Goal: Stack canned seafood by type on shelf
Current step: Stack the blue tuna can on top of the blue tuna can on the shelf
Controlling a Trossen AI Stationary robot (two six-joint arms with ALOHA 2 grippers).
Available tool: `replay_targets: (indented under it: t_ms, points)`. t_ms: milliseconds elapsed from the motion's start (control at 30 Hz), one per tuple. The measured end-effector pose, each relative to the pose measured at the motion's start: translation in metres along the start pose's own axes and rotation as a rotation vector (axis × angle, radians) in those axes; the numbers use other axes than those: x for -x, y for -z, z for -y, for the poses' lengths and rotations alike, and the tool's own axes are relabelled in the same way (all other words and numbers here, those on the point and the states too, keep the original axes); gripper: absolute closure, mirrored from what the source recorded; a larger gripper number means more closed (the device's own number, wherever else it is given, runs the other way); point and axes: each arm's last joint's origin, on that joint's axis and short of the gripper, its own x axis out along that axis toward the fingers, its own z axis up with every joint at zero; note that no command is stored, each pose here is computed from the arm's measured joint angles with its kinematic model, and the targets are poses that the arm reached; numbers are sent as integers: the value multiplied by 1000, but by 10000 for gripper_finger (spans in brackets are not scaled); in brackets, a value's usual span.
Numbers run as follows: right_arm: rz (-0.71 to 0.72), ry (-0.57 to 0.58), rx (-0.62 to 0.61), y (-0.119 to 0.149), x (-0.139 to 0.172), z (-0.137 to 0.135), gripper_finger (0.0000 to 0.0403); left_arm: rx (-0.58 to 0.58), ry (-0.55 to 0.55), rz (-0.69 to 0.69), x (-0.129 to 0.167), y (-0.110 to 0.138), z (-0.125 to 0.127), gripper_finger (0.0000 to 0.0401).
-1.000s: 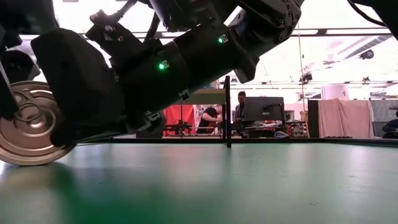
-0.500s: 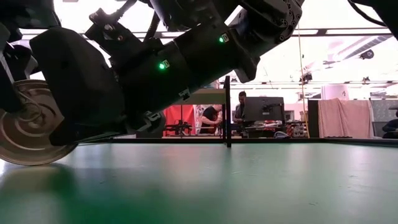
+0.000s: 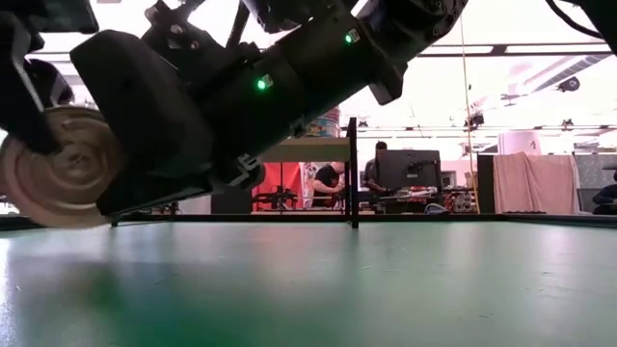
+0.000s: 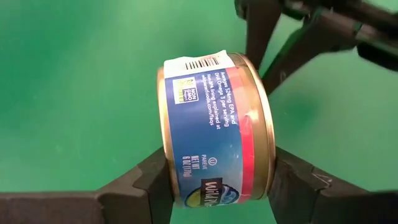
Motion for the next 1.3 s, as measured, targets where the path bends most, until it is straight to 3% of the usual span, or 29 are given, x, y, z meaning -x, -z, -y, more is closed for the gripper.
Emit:
replay_targets:
  t_ms: [567, 867, 1133, 1300]
  points:
    - [-143, 23, 53, -9, 29, -12, 390, 73, 20, 227, 31, -16, -20, 219]
    - [-204, 239, 147, -17, 54, -10, 390, 182, 71, 384, 34, -14, -39, 219]
    - [-251, 364, 225, -23, 83, 2, 390, 296, 163, 565, 32, -14, -59, 219]
    - [-222, 407, 211, -27, 115, 14, 390, 318, 244, 665, 26, -20, -68, 219]
